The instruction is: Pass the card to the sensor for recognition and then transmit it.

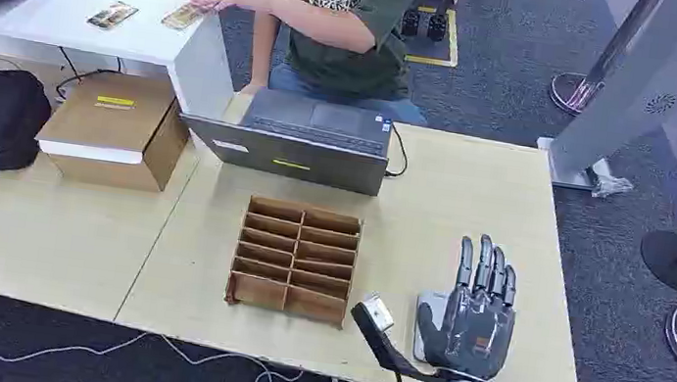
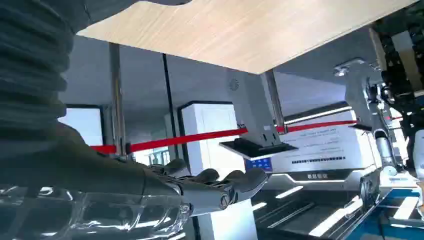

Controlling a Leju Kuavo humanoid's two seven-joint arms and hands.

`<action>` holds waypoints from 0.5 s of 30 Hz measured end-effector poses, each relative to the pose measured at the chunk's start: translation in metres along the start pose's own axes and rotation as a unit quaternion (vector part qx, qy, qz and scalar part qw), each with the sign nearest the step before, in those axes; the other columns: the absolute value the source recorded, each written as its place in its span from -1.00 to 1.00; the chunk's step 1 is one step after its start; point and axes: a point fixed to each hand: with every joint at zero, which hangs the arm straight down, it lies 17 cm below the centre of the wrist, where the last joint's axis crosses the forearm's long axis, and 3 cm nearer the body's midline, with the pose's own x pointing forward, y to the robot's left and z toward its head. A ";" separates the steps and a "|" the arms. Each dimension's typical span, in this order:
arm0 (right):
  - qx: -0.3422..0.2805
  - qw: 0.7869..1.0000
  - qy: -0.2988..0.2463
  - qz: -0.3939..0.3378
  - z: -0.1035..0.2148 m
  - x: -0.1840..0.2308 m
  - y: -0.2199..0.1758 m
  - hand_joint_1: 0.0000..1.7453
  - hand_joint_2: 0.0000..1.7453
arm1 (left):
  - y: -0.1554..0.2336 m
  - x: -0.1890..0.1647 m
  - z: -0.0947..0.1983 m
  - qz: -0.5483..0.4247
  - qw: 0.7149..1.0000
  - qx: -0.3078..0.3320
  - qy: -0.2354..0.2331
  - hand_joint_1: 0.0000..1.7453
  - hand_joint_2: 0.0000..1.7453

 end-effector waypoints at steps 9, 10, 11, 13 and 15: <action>0.029 0.998 0.006 0.052 -0.006 -0.021 0.009 -1.00 1.00 | 0.000 0.000 0.000 0.005 1.000 -0.002 0.001 -1.00 -1.00; 0.034 0.998 0.006 0.057 -0.006 -0.023 0.010 -1.00 1.00 | -0.001 0.000 0.000 0.005 1.000 -0.003 0.001 -1.00 -1.00; 0.040 0.997 0.007 0.064 -0.005 -0.024 0.013 -1.00 1.00 | -0.001 0.000 0.000 0.005 1.000 -0.003 0.001 -1.00 -1.00; 0.060 0.995 0.008 0.081 -0.003 -0.028 0.020 -1.00 1.00 | -0.001 0.000 0.000 0.009 1.000 -0.004 0.002 -1.00 -1.00; 0.079 0.992 0.010 0.099 -0.002 -0.032 0.027 -1.00 1.00 | -0.001 0.000 0.000 0.010 1.000 -0.004 0.002 -1.00 -1.00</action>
